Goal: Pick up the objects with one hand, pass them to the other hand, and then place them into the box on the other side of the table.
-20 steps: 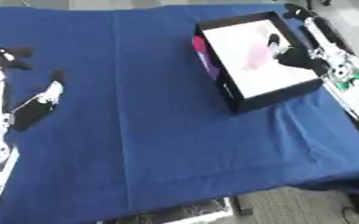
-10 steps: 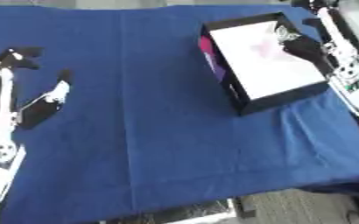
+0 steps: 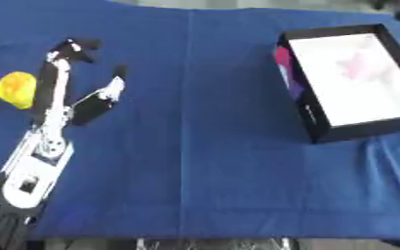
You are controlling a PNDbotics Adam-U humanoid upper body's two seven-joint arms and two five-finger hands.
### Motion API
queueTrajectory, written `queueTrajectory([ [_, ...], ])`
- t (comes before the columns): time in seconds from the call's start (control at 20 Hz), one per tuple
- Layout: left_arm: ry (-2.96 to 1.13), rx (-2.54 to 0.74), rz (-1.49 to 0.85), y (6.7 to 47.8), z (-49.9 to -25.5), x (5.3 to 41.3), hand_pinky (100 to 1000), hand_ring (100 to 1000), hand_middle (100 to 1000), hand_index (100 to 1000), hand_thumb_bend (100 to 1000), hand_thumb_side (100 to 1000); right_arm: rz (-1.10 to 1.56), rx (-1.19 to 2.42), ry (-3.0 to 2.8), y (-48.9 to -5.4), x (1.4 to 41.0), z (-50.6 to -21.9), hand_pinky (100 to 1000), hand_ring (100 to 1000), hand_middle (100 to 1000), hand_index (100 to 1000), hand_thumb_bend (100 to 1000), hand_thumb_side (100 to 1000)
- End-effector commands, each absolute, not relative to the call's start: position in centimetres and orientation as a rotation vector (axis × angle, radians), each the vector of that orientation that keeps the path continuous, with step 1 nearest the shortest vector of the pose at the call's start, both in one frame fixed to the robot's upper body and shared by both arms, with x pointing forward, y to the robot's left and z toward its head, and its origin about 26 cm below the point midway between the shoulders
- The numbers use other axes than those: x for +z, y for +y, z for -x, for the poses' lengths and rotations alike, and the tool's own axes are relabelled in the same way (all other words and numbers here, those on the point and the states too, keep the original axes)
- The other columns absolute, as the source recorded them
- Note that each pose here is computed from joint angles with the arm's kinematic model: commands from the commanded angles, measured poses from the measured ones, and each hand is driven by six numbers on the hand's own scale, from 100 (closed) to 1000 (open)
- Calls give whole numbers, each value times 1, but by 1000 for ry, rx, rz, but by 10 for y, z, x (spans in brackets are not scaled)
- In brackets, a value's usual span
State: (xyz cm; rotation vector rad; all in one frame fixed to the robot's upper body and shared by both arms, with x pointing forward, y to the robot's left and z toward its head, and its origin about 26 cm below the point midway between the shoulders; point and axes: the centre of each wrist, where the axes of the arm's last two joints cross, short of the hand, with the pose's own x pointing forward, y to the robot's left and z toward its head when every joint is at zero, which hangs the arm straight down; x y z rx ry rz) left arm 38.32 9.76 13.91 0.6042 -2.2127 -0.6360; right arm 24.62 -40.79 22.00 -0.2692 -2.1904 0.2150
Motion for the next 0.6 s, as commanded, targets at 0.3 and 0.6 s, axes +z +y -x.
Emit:
queueTrajectory([
  [0.3,-2174,-656,-617,139,-381,200,852,701,757,830,270,564,240,270,-2302,-416,227,-237,906,1000,924,1000,100,470],
  [0.6,-2066,-688,-771,198,-382,247,859,717,752,830,315,510,286,274,-2298,-421,224,-232,910,1000,937,1000,100,470],
])
